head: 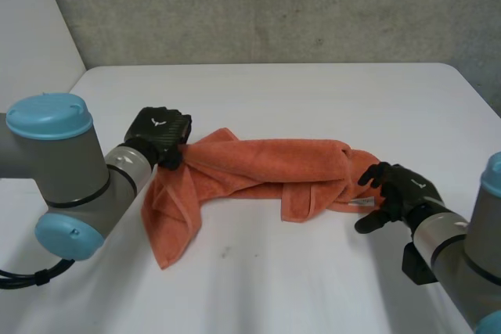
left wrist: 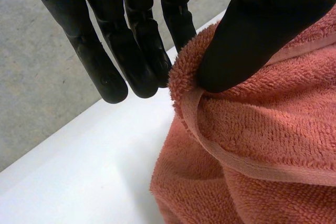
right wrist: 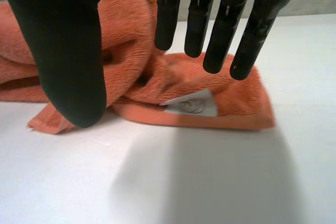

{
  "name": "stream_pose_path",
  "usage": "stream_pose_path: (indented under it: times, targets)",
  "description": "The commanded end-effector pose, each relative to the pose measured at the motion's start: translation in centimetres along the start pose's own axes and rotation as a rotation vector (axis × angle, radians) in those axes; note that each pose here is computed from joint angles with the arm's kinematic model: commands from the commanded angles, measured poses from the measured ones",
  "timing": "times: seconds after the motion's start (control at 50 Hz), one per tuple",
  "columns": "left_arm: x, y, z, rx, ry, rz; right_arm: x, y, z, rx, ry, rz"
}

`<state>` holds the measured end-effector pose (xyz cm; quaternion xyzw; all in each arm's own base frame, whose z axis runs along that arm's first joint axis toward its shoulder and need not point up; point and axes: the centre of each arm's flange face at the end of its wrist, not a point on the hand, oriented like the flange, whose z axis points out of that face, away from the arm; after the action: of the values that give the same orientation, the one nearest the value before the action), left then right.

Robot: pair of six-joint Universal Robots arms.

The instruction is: Fold the laundry

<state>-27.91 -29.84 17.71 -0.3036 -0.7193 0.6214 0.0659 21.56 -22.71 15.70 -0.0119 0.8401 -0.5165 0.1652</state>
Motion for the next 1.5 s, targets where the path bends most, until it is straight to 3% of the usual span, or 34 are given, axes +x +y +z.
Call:
stream_pose_path:
  times: [0.02, 0.2, 0.48, 0.7, 0.8, 0.92, 1.16, 1.38, 1.5]
  targets:
    - [-0.2, 0.0, 0.1, 0.000, -0.009, -0.001, 1.3, -1.3, -0.1, 0.039, 0.041, 0.024]
    - [-0.1, 0.1, 0.1, -0.004, -0.008, -0.001, 0.6, -2.6, 1.7, 0.066, -0.009, 0.032]
    - [0.0, 0.5, -0.1, -0.019, -0.008, -0.007, -4.1, 0.0, 7.5, 0.017, -0.113, 0.064]
    - [0.4, 0.8, -0.6, -0.032, 0.001, -0.010, -4.3, 0.0, 7.8, 0.049, -0.076, 0.056]
    - [0.7, 0.9, -0.9, -0.041, 0.010, -0.011, -4.3, -2.1, 7.4, 0.119, -0.079, 0.036]
    - [1.2, 0.6, -1.5, -0.039, 0.010, -0.046, -4.9, -5.3, 5.7, 0.202, -0.113, -0.152]
    - [0.4, -0.4, -2.7, -0.027, -0.076, -0.199, -3.1, -7.4, 3.9, 0.158, -0.076, -0.514]
    - [1.7, 1.5, -1.9, -0.078, -0.050, -0.279, -2.9, -6.7, 1.0, 0.054, -0.078, -0.701]
    - [3.0, 1.5, -1.5, -0.078, -0.002, -0.379, -2.7, -5.9, 0.3, 0.031, -0.080, -0.777]
